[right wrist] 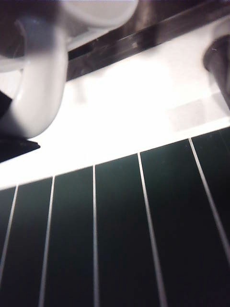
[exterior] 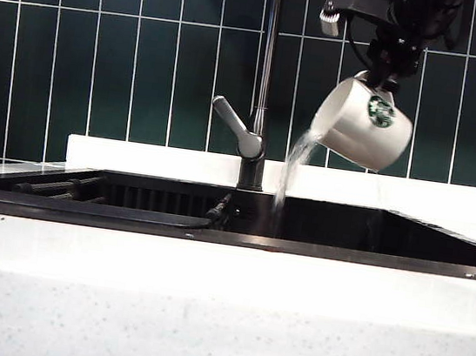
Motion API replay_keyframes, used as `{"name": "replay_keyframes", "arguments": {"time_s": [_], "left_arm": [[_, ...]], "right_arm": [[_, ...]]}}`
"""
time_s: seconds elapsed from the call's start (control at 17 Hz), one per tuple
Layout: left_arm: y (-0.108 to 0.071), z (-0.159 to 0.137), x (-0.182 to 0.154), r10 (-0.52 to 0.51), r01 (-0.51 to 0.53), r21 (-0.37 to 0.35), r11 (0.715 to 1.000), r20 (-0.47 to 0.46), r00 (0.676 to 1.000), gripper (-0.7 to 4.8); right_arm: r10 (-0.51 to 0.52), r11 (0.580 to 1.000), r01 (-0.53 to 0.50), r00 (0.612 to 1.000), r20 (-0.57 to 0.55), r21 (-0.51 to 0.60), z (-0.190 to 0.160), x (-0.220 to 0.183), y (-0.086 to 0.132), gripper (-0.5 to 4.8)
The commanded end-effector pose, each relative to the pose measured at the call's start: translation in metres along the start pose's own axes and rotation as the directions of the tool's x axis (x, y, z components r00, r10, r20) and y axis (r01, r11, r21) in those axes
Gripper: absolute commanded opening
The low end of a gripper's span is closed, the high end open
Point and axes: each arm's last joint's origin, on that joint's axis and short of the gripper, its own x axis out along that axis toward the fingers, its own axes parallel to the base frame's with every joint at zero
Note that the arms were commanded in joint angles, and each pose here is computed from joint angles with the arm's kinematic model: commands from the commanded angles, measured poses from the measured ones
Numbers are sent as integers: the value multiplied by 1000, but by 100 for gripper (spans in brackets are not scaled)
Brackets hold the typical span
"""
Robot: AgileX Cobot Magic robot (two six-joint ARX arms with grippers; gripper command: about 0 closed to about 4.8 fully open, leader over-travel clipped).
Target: Pick up the mug next to the sink, go to the faucet to get some water, pour the water into the sink, and finally put the mug back to its place.
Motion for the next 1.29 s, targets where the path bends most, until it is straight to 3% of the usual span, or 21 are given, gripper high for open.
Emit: {"name": "replay_keyframes", "arguments": {"time_s": [0.06, 0.41, 1.29], "left_arm": [[-5, 4, -10, 22, -22, -3, 1000, 25, 999, -6], [-11, 6, -19, 29, -27, -37, 999, 45, 999, -6], [-31, 7, -50, 69, -67, -19, 998, 102, 992, -6]], "right_arm": [[-87, 985, 91, 996, 38, -147, 5, -3, -12, -1], [-74, 942, 91, 995, 66, -324, 8, 6, -6, -1], [-62, 914, 88, 995, 79, -395, 32, -1, 6, -1]]}}
